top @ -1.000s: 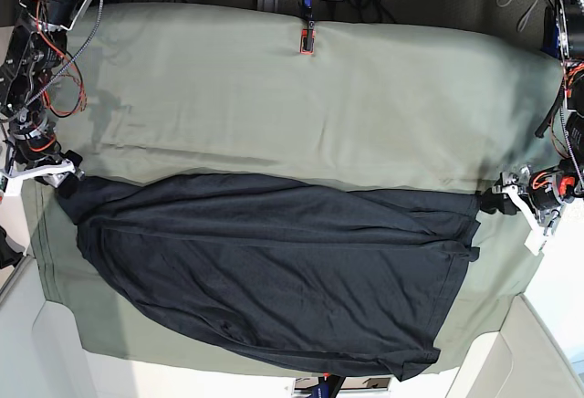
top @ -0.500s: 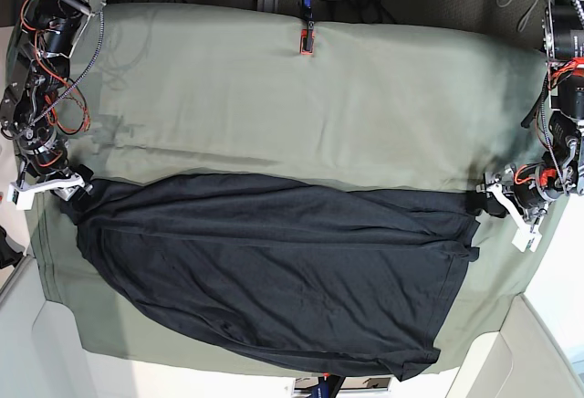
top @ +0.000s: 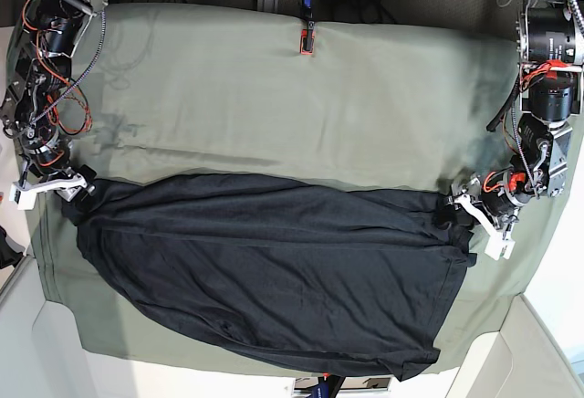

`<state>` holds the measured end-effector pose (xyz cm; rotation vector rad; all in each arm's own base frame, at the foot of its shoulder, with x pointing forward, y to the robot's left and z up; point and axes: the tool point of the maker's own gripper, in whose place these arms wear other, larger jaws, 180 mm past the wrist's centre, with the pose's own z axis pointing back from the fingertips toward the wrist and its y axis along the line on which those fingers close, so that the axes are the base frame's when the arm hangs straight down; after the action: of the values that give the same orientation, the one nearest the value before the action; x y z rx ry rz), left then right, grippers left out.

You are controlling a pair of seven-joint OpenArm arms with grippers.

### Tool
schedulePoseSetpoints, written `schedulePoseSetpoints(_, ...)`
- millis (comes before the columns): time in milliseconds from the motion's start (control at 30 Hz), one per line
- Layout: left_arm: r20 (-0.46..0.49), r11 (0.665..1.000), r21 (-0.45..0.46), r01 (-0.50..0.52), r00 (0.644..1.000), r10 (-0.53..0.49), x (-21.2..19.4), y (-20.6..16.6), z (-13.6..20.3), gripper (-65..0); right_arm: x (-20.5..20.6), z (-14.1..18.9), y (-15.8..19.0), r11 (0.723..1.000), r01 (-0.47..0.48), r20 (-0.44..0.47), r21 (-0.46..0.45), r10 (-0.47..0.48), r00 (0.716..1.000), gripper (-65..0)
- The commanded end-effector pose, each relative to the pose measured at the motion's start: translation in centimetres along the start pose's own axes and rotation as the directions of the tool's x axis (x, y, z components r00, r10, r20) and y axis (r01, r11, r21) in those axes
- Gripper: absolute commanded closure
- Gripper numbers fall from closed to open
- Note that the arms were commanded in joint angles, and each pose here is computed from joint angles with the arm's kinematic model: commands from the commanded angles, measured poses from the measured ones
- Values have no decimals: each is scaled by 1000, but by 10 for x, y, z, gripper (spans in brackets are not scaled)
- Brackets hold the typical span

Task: Fold the T-shirt properly
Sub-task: 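Pull the shirt further with both grippers, spreading it flat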

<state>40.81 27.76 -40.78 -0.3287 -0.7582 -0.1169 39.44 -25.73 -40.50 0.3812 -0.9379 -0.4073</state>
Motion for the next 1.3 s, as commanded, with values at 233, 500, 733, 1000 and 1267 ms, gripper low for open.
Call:
schedulePoseSetpoints(233, -55, 989, 70, 129, 991, -125, 3, 20, 10, 0, -7, -9, 31, 996, -48, -29, 80, 51, 998, 0)
schedulePoseSetpoints(500, -90, 986, 102, 133, 988, -124, 31, 46, 61, 0, 9, 20, 35, 986, -104, -26, 133, 108, 994, 0)
schedulePoseSetpoints(733, -64, 989, 69, 133, 990, -129, 54, 39, 81, 0, 25, 52, 49, 966, -221, 6, 138, 222, 975, 0)
schedulePoseSetpoints(1000, -119, 994, 47, 96, 989, -90, 44, 43, 97, 0, 25, 66, 51, 961, -225, -28, 158, 232, 972, 0)
schedulePoseSetpoints(1267, -166, 993, 89, 83, 984, -68, 31, 68, 136, 0, 12, 96, 31, 965, -239, -26, 111, 243, 970, 0)
